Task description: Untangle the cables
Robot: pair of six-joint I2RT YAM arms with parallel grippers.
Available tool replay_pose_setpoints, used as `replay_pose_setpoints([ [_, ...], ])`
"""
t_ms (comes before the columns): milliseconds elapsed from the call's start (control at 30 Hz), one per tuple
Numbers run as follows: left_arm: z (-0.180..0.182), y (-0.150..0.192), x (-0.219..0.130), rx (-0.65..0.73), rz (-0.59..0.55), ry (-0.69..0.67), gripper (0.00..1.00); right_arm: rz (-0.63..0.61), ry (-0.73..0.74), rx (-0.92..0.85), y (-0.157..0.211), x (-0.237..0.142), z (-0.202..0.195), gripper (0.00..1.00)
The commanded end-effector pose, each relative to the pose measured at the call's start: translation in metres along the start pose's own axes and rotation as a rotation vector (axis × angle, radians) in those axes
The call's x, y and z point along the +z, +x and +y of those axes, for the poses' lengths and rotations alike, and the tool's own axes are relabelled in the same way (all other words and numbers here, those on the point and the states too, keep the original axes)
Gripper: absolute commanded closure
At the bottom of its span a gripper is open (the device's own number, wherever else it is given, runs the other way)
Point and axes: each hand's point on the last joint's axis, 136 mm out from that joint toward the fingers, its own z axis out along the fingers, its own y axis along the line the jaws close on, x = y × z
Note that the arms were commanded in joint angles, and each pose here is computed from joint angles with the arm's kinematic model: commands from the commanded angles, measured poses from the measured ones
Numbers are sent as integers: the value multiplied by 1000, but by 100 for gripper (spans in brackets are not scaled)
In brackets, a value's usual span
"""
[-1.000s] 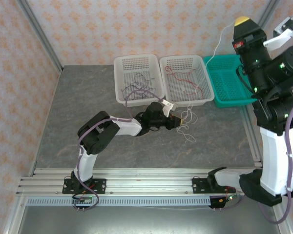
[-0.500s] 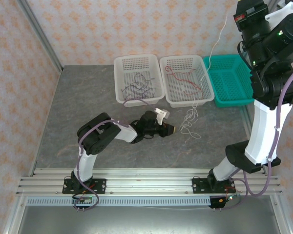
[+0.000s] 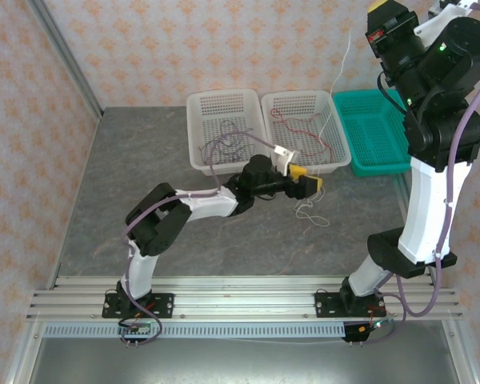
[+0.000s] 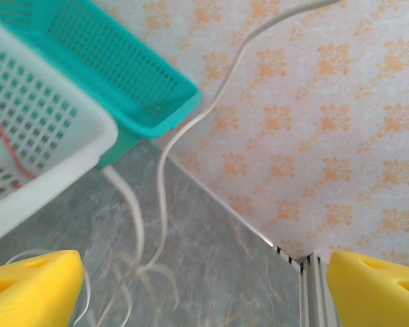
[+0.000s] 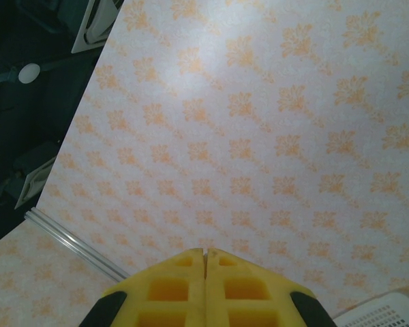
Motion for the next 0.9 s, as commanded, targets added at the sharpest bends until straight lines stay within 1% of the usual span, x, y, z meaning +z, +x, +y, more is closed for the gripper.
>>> replay_pose_setpoints([
  [0, 3, 33, 20, -19, 99, 45, 9, -14, -43, -7, -9, -15, 14, 100],
  [67, 1, 46, 29, -21, 122, 57, 11, -18, -44, -11, -10, -18, 15, 100],
  [133, 8, 60, 36, -10, 156, 24, 13, -17, -46, -12, -10, -19, 16, 100],
  [200, 18, 69, 41, -11, 165, -9, 18, -18, -50, -11, -11, -21, 17, 100],
  [233, 24, 71, 43, -19, 159, -27, 24, -15, -50, -9, -10, -20, 17, 100],
  [300, 30, 71, 45, -41, 147, -31, 40, -17, -53, -8, -11, -22, 18, 100],
  [333, 29, 69, 46, -57, 139, -20, 56, -17, -52, -8, -11, -22, 18, 100],
  [367, 29, 67, 45, -69, 130, -14, 76, -20, -52, -9, -12, -23, 18, 100],
  [400, 29, 69, 45, -72, 129, -16, 91, -24, -53, -9, -13, -25, 19, 100],
  [433, 30, 69, 42, -76, 131, -21, 100, -30, -49, -11, -15, -26, 19, 100],
  [500, 31, 73, 36, -74, 139, -35, 100, -54, -27, -18, -19, -29, 16, 100],
  [600, 45, 89, 15, -72, 164, -111, 100, -109, 2, -33, -31, -36, 13, 100],
  [667, 66, 107, -8, -92, 188, -188, 100, -172, -7, -50, -45, -43, 19, 100],
  [733, 86, 121, -33, -134, 198, -249, 100, -259, -7, -70, -64, -56, 26, 100],
  [767, 94, 127, -46, -160, 195, -269, 100, -314, 2, -83, -76, -64, 28, 100],
  [867, 115, 141, -84, -192, 207, -349, 100, -423, 39, -110, -98, -82, 28, 100],
])
